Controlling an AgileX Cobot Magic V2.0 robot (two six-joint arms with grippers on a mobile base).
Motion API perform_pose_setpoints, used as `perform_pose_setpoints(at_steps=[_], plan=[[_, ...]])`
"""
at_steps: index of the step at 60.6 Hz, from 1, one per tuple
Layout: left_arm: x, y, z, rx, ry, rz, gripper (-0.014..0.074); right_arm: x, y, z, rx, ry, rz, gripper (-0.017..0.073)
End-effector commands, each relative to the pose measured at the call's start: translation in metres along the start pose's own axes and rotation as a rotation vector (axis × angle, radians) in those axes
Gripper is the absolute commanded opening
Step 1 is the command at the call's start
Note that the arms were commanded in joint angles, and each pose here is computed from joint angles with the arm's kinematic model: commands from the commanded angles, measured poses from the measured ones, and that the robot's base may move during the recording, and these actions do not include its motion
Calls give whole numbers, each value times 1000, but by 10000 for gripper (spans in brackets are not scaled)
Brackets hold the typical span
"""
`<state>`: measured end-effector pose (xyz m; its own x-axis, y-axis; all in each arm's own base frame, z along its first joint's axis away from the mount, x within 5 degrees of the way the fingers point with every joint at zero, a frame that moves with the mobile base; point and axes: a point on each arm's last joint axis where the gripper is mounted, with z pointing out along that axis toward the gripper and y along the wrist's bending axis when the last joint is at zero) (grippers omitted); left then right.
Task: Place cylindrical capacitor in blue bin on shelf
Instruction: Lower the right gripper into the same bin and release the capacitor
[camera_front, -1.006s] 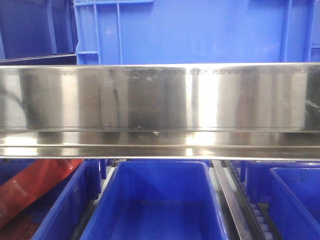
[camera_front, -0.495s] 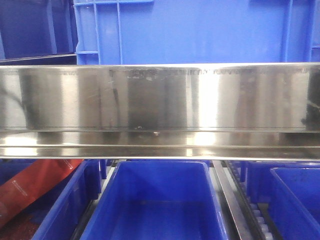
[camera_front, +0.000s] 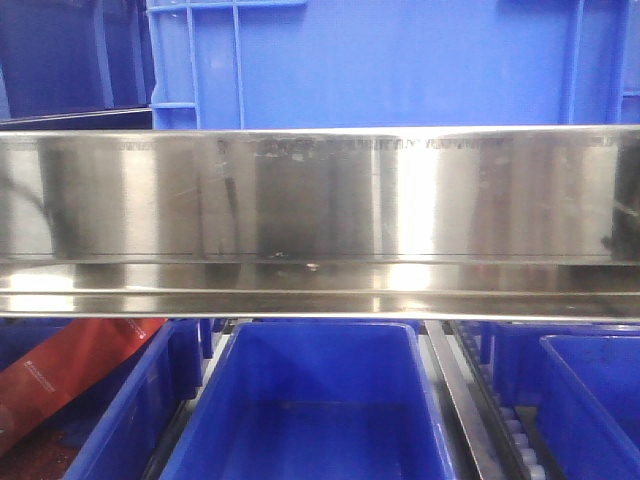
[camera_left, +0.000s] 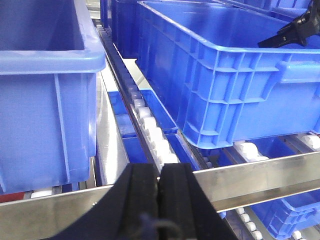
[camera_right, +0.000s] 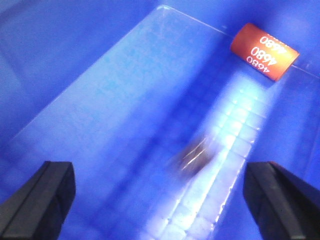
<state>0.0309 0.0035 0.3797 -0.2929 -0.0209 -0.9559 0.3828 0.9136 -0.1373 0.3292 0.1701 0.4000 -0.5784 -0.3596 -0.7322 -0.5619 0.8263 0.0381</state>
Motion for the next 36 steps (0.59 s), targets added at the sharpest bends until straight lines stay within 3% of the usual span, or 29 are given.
perform_pose_setpoints(at_steps=[1,5,10,25,31,36], plan=[[-1,0,0,6,-16,-6,-111,-7,0,-16,9,-49,-3,568],[-1,0,0,6,-16,-6,-111,-8,1,-27,13,-76,-4,562],[-1,0,0,6,-16,-6,-111,-10,0,-47,23,-116,1,485],[-1,0,0,4,-17,-5,-111,0,-8,-119,90,-236,22,1],[-1,0,0,0,-19,-1,-111,15,-12,-143,130,-275,41,-92],[-1,0,0,-3,-20,2,-111,33,-15,-160,170,-310,74,-119]])
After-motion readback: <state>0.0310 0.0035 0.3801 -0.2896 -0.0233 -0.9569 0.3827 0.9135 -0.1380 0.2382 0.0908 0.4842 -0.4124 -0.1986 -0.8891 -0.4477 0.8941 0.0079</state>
